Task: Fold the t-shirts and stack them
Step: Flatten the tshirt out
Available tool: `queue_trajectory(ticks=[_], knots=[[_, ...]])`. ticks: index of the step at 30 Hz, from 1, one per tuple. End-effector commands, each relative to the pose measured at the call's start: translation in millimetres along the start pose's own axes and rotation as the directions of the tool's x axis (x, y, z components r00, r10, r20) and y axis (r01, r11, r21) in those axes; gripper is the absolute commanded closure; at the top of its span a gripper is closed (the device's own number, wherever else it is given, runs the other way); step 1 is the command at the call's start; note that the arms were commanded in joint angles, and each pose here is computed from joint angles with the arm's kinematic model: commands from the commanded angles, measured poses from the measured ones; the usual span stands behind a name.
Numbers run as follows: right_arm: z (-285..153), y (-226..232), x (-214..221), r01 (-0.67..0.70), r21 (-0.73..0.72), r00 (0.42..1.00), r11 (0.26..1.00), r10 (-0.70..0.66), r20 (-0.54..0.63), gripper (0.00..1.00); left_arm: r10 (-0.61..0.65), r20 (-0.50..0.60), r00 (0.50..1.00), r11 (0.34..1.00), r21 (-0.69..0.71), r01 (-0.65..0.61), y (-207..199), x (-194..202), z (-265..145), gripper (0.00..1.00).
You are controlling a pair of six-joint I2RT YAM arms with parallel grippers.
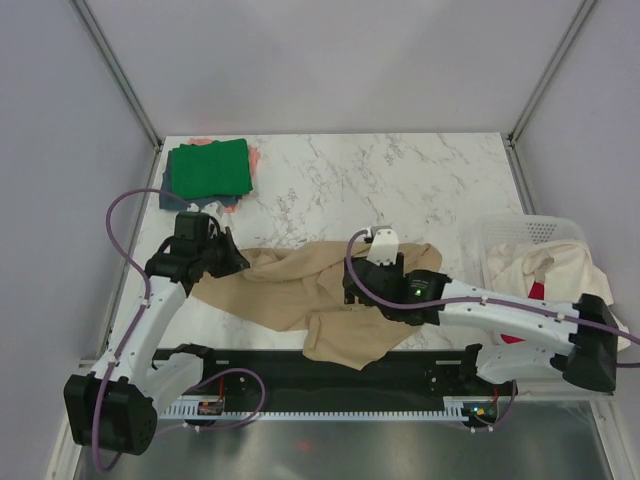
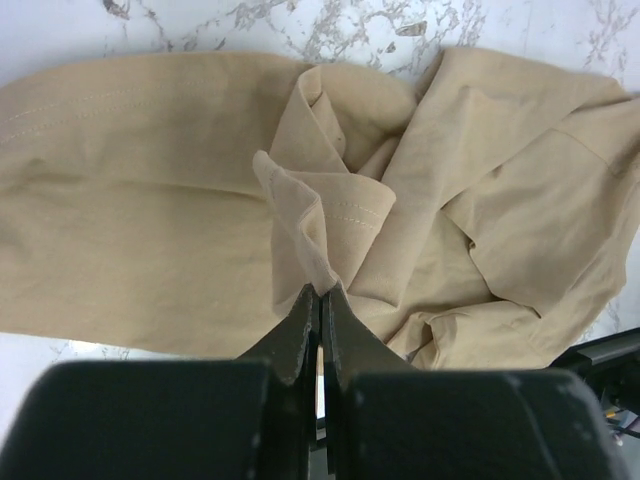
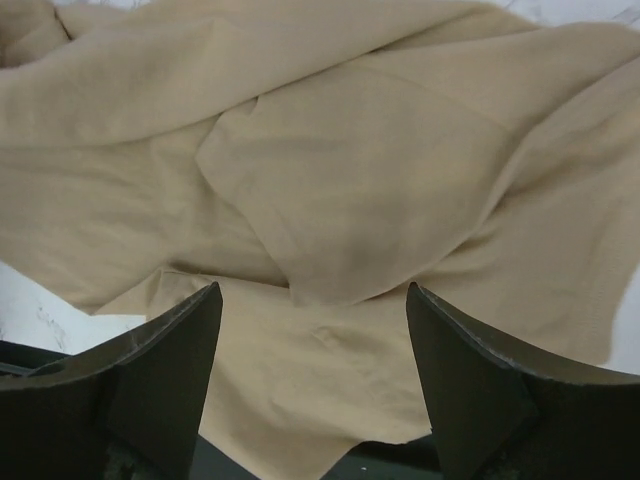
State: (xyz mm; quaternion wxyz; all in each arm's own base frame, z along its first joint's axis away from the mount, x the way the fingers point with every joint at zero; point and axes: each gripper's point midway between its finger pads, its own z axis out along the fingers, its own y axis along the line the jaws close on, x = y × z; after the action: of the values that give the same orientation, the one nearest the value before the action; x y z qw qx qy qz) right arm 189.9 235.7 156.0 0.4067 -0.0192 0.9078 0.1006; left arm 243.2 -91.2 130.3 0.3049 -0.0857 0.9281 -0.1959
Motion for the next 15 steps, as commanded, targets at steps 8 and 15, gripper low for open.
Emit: queue_trajectory(ticks=[8,15], knots=[[47.4,32.2,50.7,0.016,0.031,0.994,0.999,-0.012,-0.109,0.25,0.019,0.043,0.999,0.992,0.121,-0.024,-25.8,-7.2,-5.7,0.98],[63.3,34.4,73.6,0.037,0.06,0.984,0.998,-0.026,-0.174,0.31,0.023,0.051,0.998,0.99,0.14,-0.03,-29.2,-6.6,-8.7,0.98]])
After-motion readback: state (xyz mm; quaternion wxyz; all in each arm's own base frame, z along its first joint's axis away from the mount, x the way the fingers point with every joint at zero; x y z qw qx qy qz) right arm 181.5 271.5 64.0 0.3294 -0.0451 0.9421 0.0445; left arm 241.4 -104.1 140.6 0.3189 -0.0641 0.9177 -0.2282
